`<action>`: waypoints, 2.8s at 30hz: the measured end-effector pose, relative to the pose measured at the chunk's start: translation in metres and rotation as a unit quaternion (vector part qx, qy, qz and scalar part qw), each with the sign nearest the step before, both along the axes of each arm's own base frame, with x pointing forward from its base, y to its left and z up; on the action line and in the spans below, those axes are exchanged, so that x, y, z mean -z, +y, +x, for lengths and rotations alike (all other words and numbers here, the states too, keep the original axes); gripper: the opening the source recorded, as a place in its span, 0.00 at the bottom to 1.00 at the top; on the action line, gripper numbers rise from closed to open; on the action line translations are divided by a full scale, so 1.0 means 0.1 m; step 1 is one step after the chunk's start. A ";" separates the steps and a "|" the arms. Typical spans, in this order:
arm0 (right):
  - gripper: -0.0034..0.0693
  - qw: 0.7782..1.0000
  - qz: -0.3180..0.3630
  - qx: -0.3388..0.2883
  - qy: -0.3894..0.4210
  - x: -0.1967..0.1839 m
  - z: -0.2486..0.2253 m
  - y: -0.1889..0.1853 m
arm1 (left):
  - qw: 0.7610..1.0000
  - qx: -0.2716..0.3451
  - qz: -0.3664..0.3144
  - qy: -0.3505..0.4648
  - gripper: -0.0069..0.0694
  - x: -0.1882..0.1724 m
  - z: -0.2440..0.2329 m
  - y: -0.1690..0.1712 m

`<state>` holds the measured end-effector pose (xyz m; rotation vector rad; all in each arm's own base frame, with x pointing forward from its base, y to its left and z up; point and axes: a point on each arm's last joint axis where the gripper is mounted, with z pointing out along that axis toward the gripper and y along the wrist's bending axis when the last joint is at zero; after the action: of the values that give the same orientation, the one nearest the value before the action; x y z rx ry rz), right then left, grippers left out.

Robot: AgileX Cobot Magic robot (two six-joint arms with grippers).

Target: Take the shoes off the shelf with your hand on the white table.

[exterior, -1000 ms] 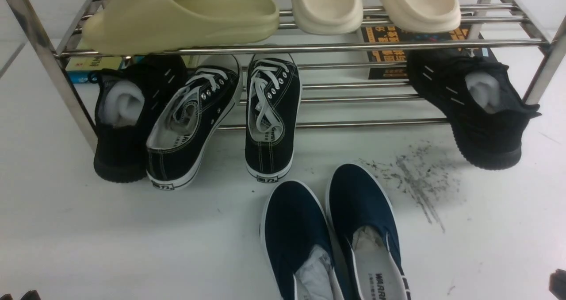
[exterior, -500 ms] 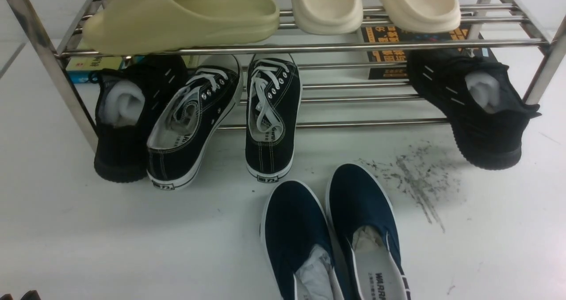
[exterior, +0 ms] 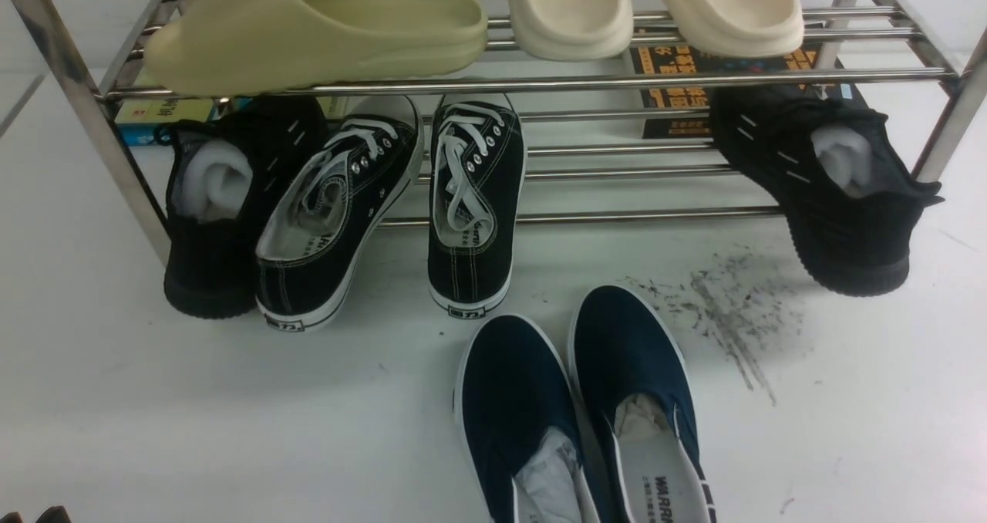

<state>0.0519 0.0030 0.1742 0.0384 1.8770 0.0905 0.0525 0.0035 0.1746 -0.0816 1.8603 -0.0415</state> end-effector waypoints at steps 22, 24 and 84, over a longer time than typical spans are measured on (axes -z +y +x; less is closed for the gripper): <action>0.16 1.000 0.000 -0.019 0.000 0.00 0.00 0.02 | 1.000 0.000 0.000 0.000 0.41 0.00 0.00 0.00; 0.16 1.000 0.000 -0.019 0.000 0.00 0.00 0.02 | 1.000 0.000 0.000 0.000 0.41 0.00 0.00 0.00; 0.26 1.000 0.000 -0.019 0.000 0.00 0.00 0.02 | 1.000 0.000 0.000 0.000 0.41 0.00 0.00 0.00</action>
<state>0.0518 0.0049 0.1742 0.0039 1.8781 0.1170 0.0525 0.0035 0.1746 -0.0816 1.8603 -0.0415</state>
